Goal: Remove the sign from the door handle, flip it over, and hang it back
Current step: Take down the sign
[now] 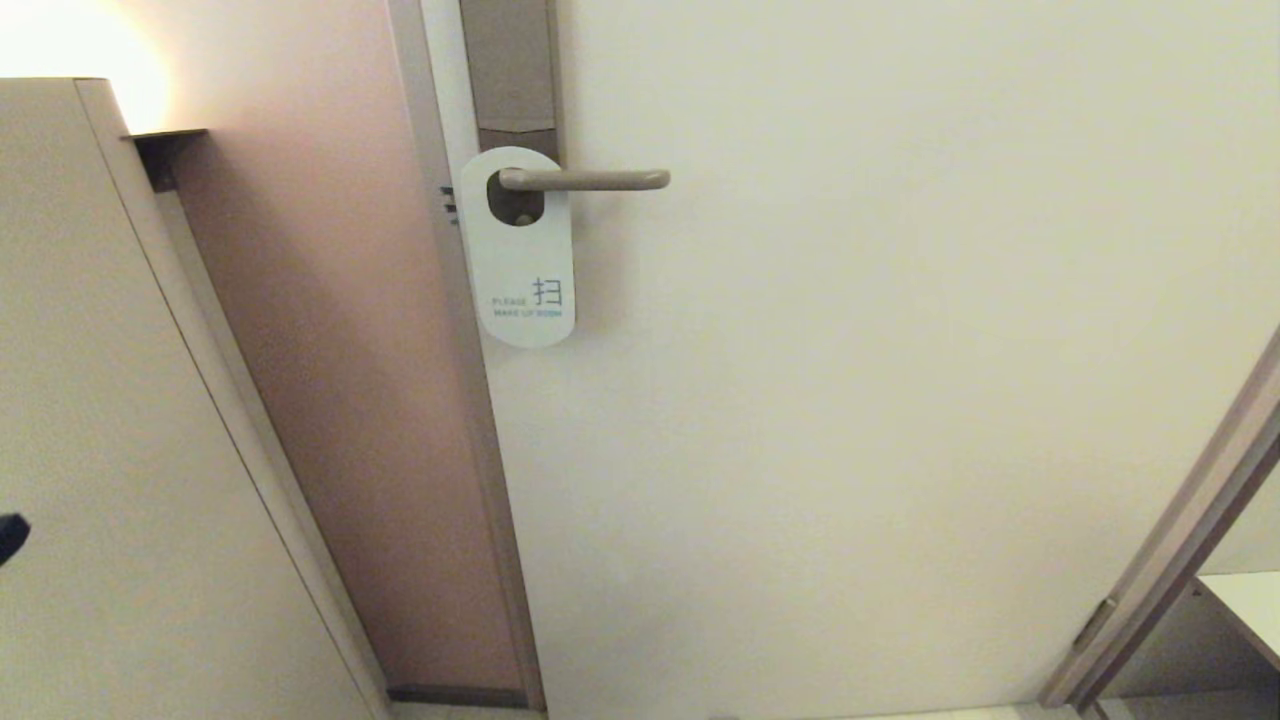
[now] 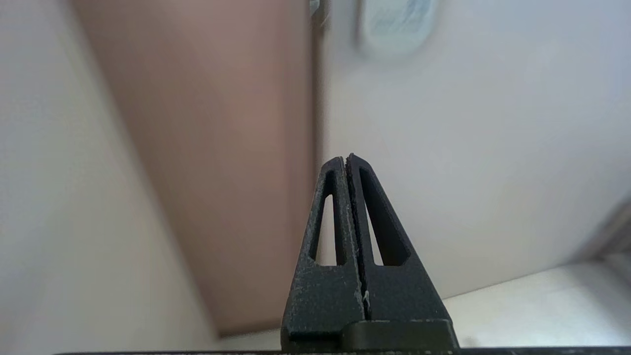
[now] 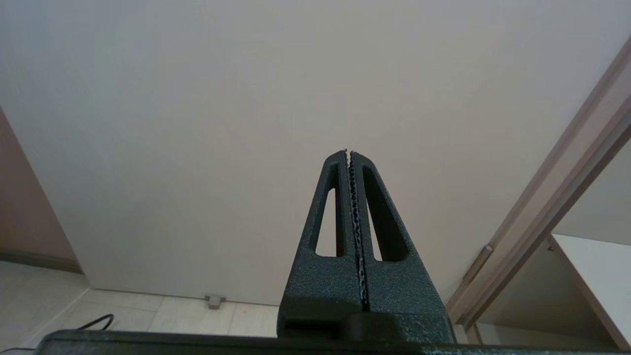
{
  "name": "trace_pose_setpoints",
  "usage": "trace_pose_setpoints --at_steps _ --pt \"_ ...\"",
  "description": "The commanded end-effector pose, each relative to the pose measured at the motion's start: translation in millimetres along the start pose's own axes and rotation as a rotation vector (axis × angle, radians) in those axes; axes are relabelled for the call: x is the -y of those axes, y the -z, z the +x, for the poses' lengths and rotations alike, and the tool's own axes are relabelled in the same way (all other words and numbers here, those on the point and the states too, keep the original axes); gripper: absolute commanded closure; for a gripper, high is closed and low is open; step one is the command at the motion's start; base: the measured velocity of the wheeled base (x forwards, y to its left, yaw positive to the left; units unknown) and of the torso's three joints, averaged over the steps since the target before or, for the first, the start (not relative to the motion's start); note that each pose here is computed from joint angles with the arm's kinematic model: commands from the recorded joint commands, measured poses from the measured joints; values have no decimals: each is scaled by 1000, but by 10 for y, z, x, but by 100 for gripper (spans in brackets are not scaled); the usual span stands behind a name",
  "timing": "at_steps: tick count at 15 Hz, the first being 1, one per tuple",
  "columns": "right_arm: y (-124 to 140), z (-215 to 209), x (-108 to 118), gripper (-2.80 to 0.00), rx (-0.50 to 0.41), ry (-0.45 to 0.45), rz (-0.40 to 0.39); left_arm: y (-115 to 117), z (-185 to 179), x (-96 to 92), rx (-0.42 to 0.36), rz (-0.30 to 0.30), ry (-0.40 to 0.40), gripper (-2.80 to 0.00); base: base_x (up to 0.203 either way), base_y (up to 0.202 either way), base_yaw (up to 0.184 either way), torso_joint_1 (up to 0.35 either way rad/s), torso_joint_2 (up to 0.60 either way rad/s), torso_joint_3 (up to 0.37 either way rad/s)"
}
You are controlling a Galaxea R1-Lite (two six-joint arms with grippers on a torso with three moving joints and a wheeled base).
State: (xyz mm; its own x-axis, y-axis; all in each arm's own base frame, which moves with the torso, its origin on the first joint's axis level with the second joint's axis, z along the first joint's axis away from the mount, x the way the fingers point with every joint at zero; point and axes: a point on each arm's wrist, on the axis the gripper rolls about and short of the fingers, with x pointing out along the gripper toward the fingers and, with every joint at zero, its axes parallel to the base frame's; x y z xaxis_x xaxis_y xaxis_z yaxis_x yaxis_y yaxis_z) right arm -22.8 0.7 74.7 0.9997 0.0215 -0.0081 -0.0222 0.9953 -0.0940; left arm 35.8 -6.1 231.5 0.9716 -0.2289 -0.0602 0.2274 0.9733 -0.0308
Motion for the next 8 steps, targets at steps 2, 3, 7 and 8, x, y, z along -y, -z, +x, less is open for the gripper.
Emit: trace_pose_setpoints --at_steps 2,3,7,8 --pt "0 0 0 0 0 0 -1 -288 526 -50 -93 -41 117 0 0 0 0 0 0 0" --pt "0 0 0 0 0 0 -2 -314 620 -57 -111 -49 148 0 0 0 0 0 0 0" --pt "0 0 0 0 0 0 -1 -434 990 -96 -151 -86 227 0 0 0 0 0 0 0" --pt "0 0 0 0 0 0 -1 -457 1064 -104 -157 -95 239 0 0 0 0 0 0 0"
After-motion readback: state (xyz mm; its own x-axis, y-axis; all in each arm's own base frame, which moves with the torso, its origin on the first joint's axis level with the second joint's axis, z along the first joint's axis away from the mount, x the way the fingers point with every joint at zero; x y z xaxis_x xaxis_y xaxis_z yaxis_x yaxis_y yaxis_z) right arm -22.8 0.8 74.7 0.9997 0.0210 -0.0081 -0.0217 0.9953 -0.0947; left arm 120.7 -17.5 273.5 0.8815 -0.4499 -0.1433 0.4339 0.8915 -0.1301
